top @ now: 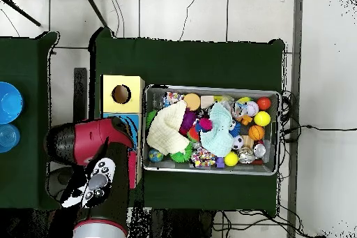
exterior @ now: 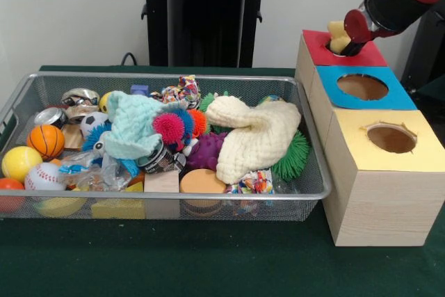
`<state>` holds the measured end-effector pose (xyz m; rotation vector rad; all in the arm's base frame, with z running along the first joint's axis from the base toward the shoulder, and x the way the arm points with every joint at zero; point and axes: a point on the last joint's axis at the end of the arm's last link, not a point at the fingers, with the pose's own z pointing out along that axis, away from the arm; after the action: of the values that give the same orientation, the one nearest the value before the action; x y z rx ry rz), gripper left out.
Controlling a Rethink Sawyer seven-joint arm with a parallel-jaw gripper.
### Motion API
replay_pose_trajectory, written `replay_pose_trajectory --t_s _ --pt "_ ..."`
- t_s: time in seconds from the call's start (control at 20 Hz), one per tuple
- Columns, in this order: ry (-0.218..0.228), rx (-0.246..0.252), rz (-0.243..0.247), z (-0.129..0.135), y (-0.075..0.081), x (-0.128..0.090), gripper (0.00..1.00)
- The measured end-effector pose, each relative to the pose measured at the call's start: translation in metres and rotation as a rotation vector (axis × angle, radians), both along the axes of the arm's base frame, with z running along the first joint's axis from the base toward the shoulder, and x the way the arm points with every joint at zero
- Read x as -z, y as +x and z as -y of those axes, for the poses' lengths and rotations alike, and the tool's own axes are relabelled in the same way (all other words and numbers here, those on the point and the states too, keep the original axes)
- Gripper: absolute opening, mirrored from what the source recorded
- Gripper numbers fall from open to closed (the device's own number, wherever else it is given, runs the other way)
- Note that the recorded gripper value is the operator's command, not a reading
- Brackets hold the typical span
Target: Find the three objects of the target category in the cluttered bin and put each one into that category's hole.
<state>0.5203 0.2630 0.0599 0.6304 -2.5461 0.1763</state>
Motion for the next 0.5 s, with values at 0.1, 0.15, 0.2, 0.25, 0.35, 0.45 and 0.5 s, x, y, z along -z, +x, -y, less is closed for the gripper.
replay_pose_trajectory --t_s 0.1,0.15,0.2,0.25,0.35,0.45,0.5 --pt "-0.001 0.001 0.0 0.0006 0.0 0.0003 0.0" --pt "-0.002 0.001 0.0 0.0009 -0.0001 0.0003 0.0" --pt "-0.003 0.001 0.0 0.0011 -0.0001 0.0003 0.0" --pt "-0.003 0.001 0.0 0.0013 -0.0002 0.0003 0.0" --pt "-0.005 0.001 0.0 0.0018 -0.0002 0.0004 1.0" --pt "-0.013 0.004 -0.008 0.0049 -0.0017 0.0002 1.0" --pt "-0.017 0.006 -0.012 0.0064 -0.0024 0.0001 1.0"
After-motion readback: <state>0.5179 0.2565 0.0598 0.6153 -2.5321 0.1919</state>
